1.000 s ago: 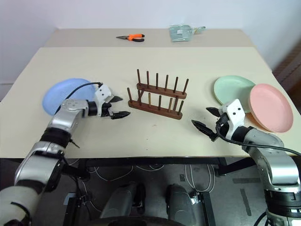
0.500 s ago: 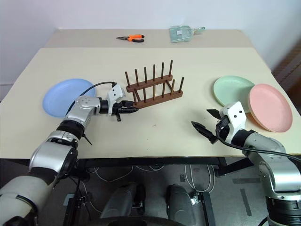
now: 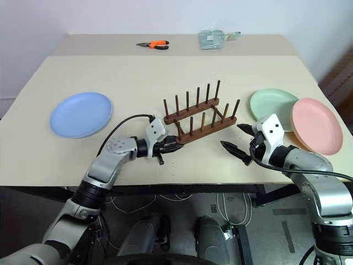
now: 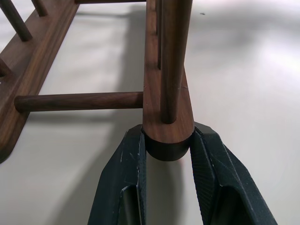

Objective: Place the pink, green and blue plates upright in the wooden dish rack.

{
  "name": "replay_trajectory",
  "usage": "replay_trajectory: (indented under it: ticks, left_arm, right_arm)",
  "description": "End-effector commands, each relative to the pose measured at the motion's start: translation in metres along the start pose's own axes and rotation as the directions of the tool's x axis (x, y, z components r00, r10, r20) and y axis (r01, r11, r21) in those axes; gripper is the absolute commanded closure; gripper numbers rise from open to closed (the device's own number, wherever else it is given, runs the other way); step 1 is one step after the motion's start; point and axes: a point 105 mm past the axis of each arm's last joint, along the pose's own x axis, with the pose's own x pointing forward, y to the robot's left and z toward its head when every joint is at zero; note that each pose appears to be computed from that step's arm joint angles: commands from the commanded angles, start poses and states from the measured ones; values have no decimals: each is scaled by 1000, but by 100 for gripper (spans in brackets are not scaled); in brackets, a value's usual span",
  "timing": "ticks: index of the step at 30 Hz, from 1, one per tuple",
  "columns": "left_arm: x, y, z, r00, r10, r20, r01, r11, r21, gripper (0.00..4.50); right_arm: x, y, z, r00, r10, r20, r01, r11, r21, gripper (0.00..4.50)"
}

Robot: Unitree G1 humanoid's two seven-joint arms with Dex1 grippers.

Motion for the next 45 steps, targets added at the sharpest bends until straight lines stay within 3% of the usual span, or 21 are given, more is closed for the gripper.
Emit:
replay_trajectory:
  ticks: [1,2,5,9,10,14,15,17,20,21,23,29,35,45]
  left_arm:
    - [-2,6,5,999,45,-8,-44,998,39,380]
    - [-2,8,4,999,50,-11,-49,998,37,380]
    - [-7,14,0,999,46,-28,-44,996,74,233]
    - [-13,20,-5,997,56,-56,-50,994,99,27]
    - [-17,23,-7,996,59,-68,-53,995,87,3]
    - [-33,22,-15,995,28,-101,-20,997,78,3]
    - [-36,16,-14,996,-7,-90,13,998,66,32]
    - [-41,3,-12,994,-68,-84,73,996,57,91]
    - [-44,-10,-14,986,-121,-118,127,991,49,237]
    - [-45,-14,-14,982,-134,-131,142,989,51,266]
    - [-45,-23,-11,976,-178,-125,183,983,33,267]
    - [-19,-34,-7,979,-156,-134,167,983,74,267]
    - [-3,17,-14,968,171,-182,-157,984,89,267]
    - [-14,61,-19,915,359,-182,-348,933,88,267]
  right_arm:
    - [-1,-3,7,1000,-4,18,4,1000,-22,33]
    - [-2,-4,6,1000,-7,15,8,1000,-18,33]
    - [-6,-7,1,1000,-15,-6,15,1000,-6,0]
    - [-7,-10,-5,998,-49,-30,48,998,-32,0]
    - [-8,-10,-8,998,-52,-44,51,998,-38,0]
    - [-7,-20,-25,986,-115,-119,104,990,-92,0]
    - [-6,-21,-28,986,-115,-122,105,990,-91,26]
    - [-2,-23,-31,985,-121,-125,109,989,-99,91]
    - [2,-22,-33,986,-113,-123,100,989,-108,235]
    - [3,-22,-33,986,-113,-121,100,989,-112,285]
    - [7,-21,-35,986,-108,-127,93,988,-121,374]
    - [25,-31,-45,975,-149,-167,117,975,-188,374]
    - [53,-56,-51,941,-270,-205,217,945,-246,374]
    - [84,-76,-40,927,-337,-162,288,920,-265,374]
